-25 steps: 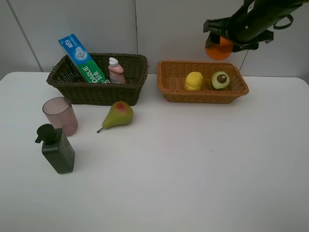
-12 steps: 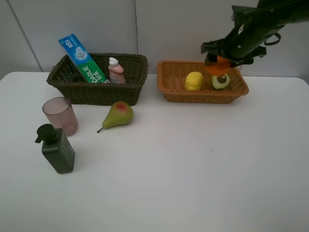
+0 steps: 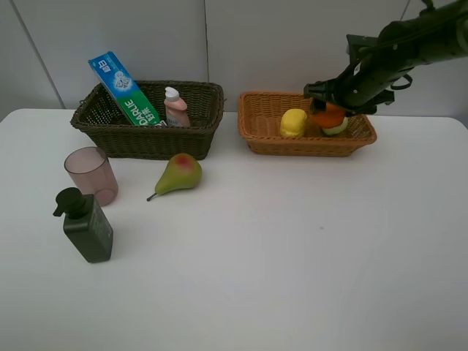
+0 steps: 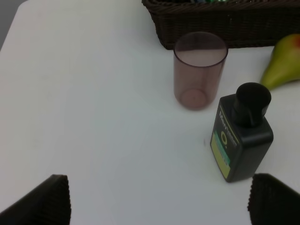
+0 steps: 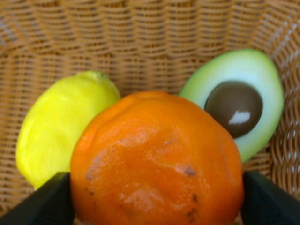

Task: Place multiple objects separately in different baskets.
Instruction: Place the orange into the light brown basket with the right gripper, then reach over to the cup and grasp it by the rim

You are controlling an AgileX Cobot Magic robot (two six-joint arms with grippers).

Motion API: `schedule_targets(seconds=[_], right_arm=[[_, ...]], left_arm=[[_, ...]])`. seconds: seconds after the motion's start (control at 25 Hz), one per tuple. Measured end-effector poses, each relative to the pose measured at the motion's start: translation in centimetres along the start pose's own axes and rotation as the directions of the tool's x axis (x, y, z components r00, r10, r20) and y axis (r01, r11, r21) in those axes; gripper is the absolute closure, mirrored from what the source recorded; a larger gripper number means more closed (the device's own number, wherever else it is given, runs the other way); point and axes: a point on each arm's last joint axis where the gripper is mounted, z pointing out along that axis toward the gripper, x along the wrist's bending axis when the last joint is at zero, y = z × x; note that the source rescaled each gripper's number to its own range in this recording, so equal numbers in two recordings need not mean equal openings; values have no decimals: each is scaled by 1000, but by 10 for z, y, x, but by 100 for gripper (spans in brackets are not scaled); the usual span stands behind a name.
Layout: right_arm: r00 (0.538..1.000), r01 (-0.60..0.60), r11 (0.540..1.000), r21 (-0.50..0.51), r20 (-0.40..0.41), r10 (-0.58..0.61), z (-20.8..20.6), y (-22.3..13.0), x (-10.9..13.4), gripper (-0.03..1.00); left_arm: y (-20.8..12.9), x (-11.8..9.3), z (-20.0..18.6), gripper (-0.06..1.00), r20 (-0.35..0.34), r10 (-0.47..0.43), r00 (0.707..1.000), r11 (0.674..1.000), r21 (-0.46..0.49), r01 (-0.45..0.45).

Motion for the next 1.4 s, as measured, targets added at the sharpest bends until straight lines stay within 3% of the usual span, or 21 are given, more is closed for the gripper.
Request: schedule_targets(seconds=[1.04,1.12,1.16,1.24,1.4], right_arm=[[999,-37,999,-40,-11,36,0,4,-4,37],[1000,-29,999,-47,-10,28,0,5,-4,27],[1000,-24,999,-49,-9,23,0,5,-4,16],[1000,-19,998,-53,-8,19,0,5,-4,4],[1000,-23,998,-53,-9,22,0,5,-4,-2]], left_arm=[[0,0,0,-6,0,0,1000,1000,0,0],[0,0,0,-6,0,0,1000,1000,0,0],[0,0,0,-6,0,0,1000,1000,0,0],[0,0,0,-6,0,0,1000,1000,0,0],[0,0,0,-6,0,0,1000,1000,0,0]])
